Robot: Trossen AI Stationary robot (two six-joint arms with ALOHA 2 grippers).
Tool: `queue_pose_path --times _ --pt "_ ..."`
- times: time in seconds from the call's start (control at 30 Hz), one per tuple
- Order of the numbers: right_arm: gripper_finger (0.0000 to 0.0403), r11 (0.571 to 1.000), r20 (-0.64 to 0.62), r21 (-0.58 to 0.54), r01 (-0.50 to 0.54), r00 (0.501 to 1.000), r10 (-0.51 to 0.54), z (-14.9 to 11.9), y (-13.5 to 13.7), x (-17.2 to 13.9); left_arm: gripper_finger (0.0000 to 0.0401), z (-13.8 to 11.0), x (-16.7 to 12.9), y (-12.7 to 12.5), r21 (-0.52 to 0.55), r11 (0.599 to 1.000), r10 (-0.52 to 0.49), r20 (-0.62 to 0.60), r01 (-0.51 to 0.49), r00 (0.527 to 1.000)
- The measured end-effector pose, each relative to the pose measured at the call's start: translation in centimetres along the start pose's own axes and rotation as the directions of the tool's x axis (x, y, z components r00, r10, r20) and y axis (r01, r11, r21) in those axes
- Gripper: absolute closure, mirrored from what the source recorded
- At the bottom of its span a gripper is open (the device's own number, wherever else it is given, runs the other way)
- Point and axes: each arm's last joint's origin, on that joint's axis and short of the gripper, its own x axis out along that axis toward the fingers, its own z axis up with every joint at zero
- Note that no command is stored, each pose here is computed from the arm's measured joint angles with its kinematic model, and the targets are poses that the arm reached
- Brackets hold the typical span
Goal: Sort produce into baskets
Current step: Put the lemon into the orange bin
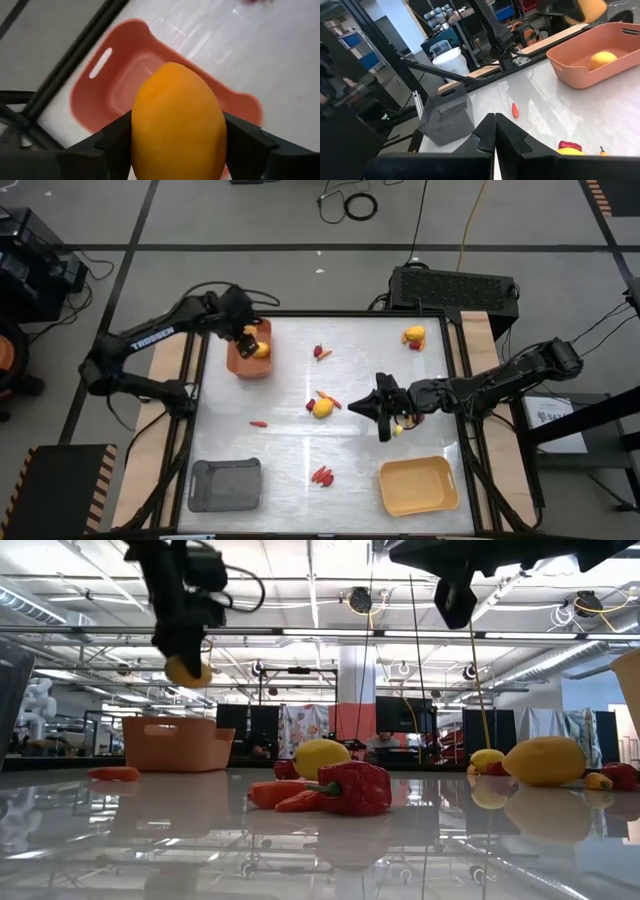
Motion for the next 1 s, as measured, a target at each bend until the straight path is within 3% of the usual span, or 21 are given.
queue_pose_path --times 0.2,0.6,0.9,1.0 --pt "0.0403 1.000 0.014 0.004 0.001 1.000 -0.001 0.2 -0.1 0.0 0.0127 -1.3 2.8 0.0 -0.063 0.998 0.016 -0.080 -0.021 0.997" --pt "0.0403 0.995 0.011 0.095 -0.004 1.000 0.003 0.2 -0.1 0.0 0.0073 -1.1 2.9 0.0 -0.064 0.998 0.014 -0.062 -0.018 0.998" --pt "0.0403 0.992 0.004 0.126 -0.013 1.000 0.013 0.2 -0.1 0.0 0.0049 -0.5 2.2 -0.6 -0.069 0.990 -0.121 -0.030 0.119 0.992" --pt "0.0403 0.990 -0.040 0.124 -0.067 0.997 0.073 0.1 0.1 -0.1 0.0049 0.0 1.7 -1.4 -0.051 0.983 -0.176 -0.001 0.176 0.984"
